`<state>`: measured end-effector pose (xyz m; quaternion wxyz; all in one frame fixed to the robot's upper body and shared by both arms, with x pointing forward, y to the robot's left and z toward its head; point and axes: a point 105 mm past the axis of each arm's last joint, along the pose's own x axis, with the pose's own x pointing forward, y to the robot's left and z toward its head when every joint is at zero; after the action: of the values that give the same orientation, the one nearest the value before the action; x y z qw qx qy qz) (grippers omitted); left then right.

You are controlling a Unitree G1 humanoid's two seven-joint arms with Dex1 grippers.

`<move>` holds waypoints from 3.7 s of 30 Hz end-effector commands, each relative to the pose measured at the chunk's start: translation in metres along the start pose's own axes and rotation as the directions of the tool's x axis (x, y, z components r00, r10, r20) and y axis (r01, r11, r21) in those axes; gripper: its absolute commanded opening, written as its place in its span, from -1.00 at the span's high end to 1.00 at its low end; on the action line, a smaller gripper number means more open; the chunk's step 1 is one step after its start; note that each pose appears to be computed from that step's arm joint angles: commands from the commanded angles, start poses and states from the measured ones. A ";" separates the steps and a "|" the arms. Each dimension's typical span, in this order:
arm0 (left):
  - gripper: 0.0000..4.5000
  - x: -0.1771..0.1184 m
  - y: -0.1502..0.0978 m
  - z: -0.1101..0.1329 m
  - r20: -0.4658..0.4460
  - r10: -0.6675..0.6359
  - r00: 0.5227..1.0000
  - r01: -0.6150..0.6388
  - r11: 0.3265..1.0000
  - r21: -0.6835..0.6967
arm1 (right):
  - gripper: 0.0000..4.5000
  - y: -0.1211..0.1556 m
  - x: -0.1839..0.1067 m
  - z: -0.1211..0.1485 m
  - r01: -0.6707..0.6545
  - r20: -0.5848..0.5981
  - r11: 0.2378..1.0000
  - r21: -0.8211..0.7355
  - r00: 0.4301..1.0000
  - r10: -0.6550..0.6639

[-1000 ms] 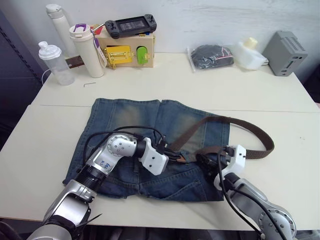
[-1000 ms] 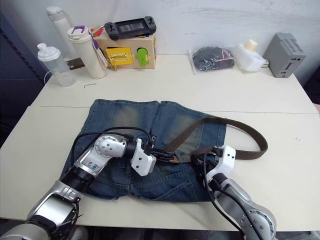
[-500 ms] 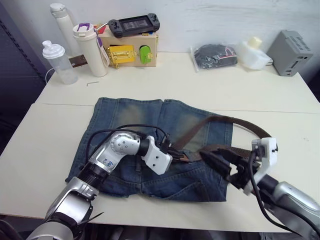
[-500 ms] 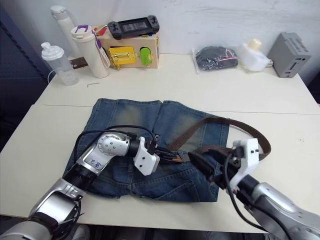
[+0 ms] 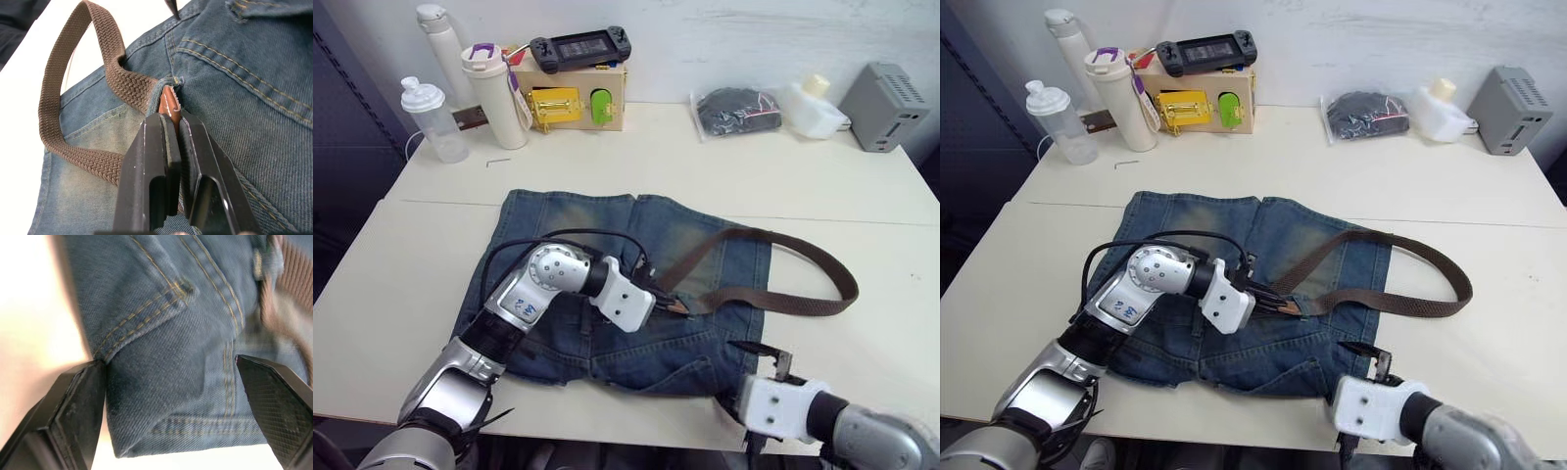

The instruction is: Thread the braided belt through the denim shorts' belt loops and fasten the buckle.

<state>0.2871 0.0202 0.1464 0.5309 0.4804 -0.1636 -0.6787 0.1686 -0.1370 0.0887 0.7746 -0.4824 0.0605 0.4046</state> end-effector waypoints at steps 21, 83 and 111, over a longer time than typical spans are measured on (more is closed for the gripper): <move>1.00 -0.007 0.016 0.025 0.015 -0.017 1.000 0.015 0.994 0.108 | 0.97 -0.056 0.016 -0.040 0.302 -0.189 0.947 0.112 0.942 -0.278; 1.00 -0.032 0.002 0.030 0.207 0.402 0.892 -0.449 0.843 0.298 | -0.98 -0.107 0.018 0.042 -0.499 0.182 -0.527 0.688 0.822 -0.540; 0.44 -0.037 -0.004 0.024 0.166 0.397 0.903 -0.419 0.898 0.133 | 1.00 -0.118 0.017 0.034 -0.525 0.142 -0.545 0.654 0.793 -0.592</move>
<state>0.2671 0.0459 0.1685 0.5997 0.4440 -0.3592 -0.5605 0.2536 -0.1258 0.1668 0.7442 0.6293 0.1300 0.1823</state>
